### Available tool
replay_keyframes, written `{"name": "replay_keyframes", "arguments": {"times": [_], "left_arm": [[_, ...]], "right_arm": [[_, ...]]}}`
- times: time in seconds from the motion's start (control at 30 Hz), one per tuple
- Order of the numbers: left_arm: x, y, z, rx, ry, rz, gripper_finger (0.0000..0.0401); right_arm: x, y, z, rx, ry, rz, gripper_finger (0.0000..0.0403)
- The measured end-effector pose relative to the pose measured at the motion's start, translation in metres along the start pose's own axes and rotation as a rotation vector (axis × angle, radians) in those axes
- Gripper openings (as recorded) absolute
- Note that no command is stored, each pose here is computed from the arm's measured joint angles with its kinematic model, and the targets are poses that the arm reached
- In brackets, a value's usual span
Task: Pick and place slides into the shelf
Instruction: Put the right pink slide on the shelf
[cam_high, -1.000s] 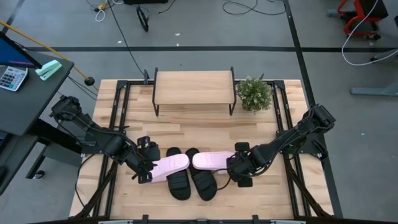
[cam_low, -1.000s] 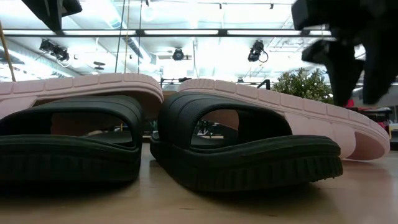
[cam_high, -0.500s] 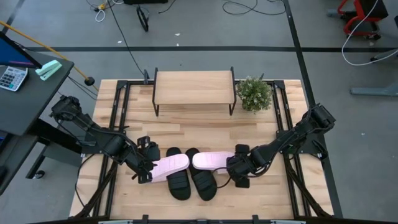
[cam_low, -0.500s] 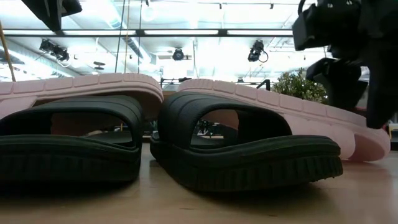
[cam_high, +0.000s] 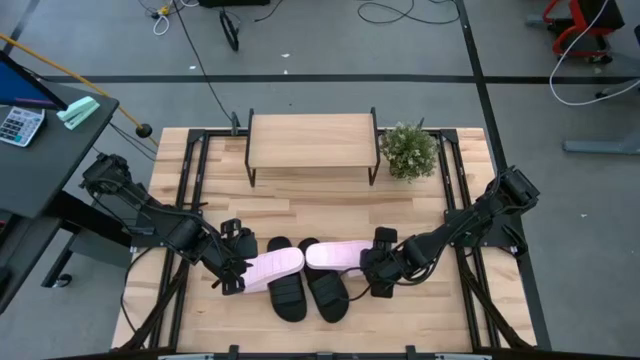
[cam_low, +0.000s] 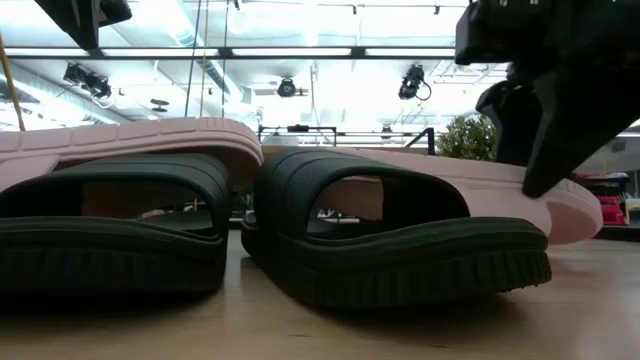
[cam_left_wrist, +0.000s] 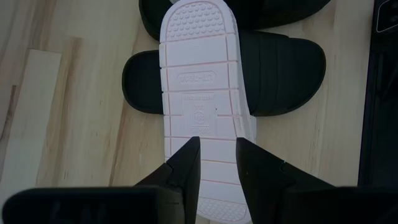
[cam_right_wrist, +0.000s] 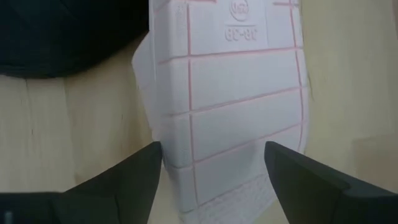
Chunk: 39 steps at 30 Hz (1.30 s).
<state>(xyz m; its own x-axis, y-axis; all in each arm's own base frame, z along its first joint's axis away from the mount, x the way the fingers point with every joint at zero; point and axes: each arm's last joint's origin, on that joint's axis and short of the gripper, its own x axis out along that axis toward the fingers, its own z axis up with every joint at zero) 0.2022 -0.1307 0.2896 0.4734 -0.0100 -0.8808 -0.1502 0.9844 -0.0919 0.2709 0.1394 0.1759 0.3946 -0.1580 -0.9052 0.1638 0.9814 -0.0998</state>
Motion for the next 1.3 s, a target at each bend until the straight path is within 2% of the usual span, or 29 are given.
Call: {"name": "replay_keyframes", "arguments": {"times": [0.2,0.5,0.63,0.9,1.07,1.3], "left_arm": [[0.0,0.0,0.0,0.0,-0.001,-0.001,0.0107],[0.0,0.0,0.0,0.001,-0.001,-0.001,0.0107],[0.0,0.0,0.0,0.001,-0.002,-0.001,0.0107],[0.0,0.0,0.0,0.0,-0.004,0.002,0.0107],[0.0,0.0,0.0,0.001,-0.004,0.002,0.0107],[0.0,0.0,0.0,0.001,-0.004,0.002,0.0107]], "right_arm": [[0.011,0.001,-0.004,-0.002,-0.004,-0.013,0.029],[0.04,-0.006,-0.034,0.077,-0.064,0.018,0.0282],[0.041,-0.006,-0.035,0.079,-0.06,0.023,0.024],[0.036,-0.001,-0.026,0.053,-0.049,0.069,0.0095],[0.028,0.001,-0.02,0.046,-0.029,0.075,0.0084],[0.003,0.0,-0.005,-0.024,0.081,-0.014,0.0064]]}}
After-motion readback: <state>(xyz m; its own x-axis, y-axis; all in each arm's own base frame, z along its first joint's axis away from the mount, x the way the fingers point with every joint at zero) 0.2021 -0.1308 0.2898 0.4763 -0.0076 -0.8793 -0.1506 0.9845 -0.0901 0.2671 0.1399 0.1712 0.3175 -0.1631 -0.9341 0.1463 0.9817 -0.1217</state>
